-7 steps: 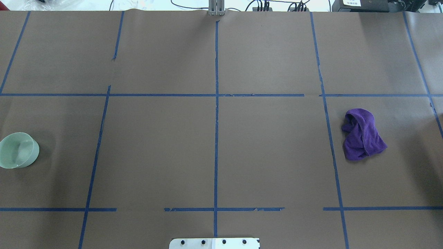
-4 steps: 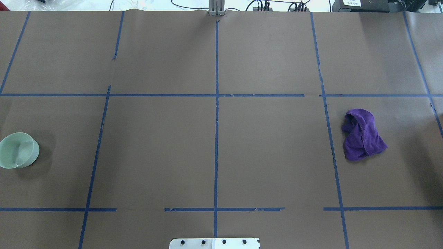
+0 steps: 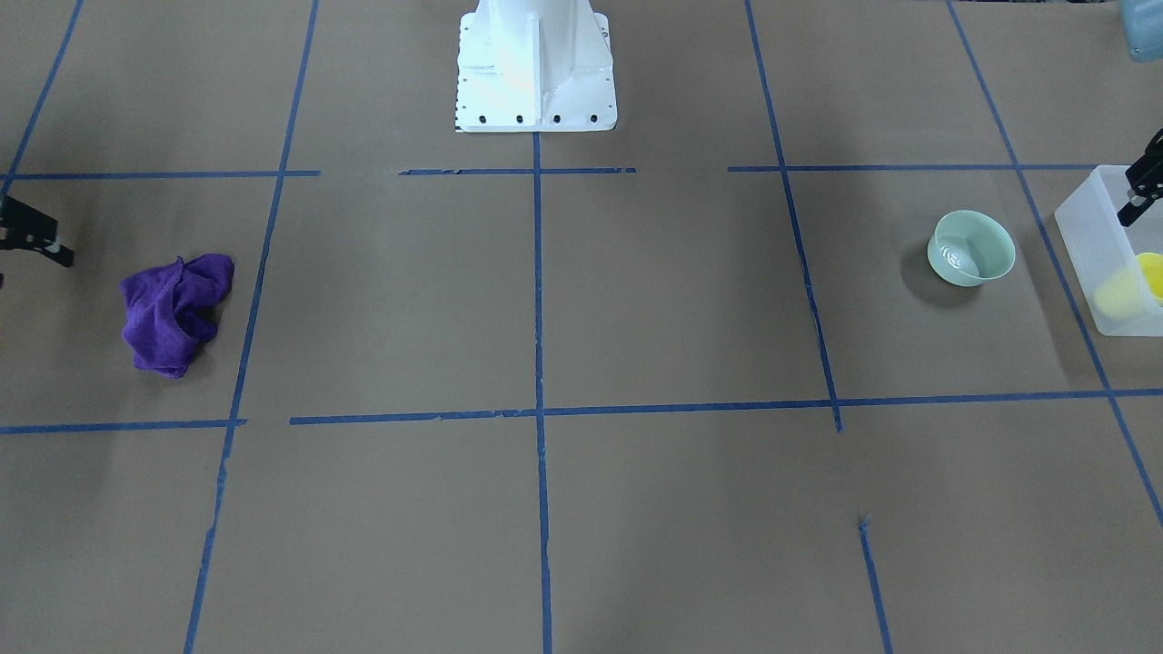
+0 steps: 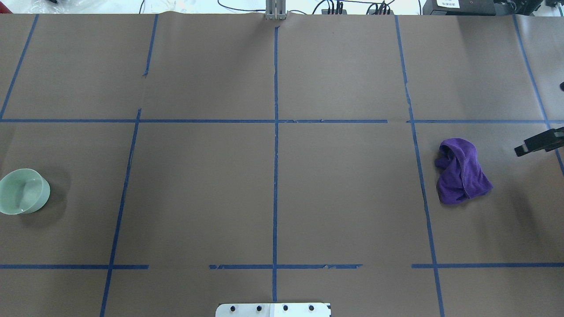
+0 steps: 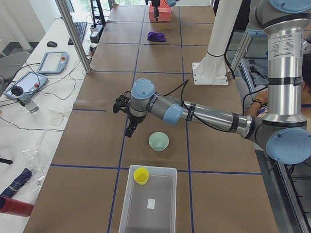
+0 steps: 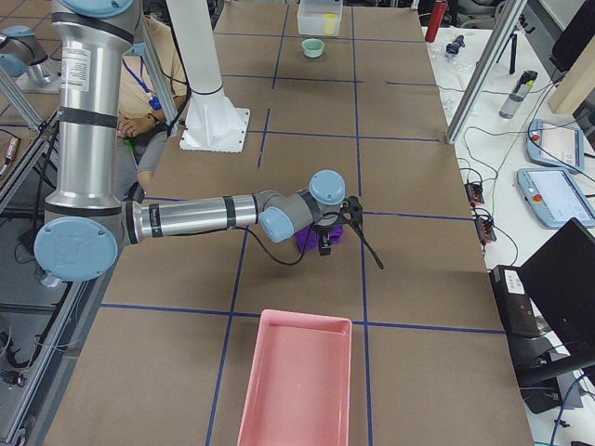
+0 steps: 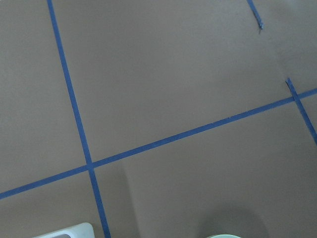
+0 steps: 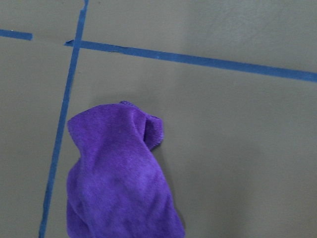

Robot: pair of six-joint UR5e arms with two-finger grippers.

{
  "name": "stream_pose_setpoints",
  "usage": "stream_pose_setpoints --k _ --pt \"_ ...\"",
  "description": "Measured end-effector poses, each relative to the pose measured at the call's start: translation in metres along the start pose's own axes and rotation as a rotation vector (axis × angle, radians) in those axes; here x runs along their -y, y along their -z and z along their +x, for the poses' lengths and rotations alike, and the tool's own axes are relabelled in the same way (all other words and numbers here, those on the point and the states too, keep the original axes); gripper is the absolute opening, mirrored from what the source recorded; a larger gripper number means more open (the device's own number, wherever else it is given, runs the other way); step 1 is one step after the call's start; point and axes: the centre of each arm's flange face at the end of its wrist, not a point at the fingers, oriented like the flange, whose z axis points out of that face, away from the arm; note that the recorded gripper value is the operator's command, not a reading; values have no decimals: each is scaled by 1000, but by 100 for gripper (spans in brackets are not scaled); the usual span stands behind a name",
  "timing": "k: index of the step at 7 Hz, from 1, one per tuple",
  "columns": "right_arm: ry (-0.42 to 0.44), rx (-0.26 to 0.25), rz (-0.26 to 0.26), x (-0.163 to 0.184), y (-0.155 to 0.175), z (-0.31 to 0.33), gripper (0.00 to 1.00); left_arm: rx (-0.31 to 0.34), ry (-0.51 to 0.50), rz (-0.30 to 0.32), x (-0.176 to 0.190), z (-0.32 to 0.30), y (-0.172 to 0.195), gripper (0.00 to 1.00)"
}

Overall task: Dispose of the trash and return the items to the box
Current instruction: 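Reach the right gripper down to the purple cloth, then grasp the purple cloth with the right gripper and lift it away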

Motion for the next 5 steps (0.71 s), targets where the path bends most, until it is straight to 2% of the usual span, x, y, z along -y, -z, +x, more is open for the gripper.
stream_pose_setpoints --k 1,2,3,4,5 --pt "-52 -10 38 -5 -35 -39 98 -1 1 -3 0 3 -3 100" --pt "-91 -27 78 -6 -61 -61 82 -2 2 -8 0 4 -6 100" --pt "-111 -50 108 1 -79 -68 12 -3 2 -12 -1 4 -8 100" --pt "-122 -70 126 10 -92 -68 0 -4 2 -15 -2 5 -10 100" --pt "-126 -78 140 15 -96 -65 0 -5 2 -19 -4 5 -11 100"
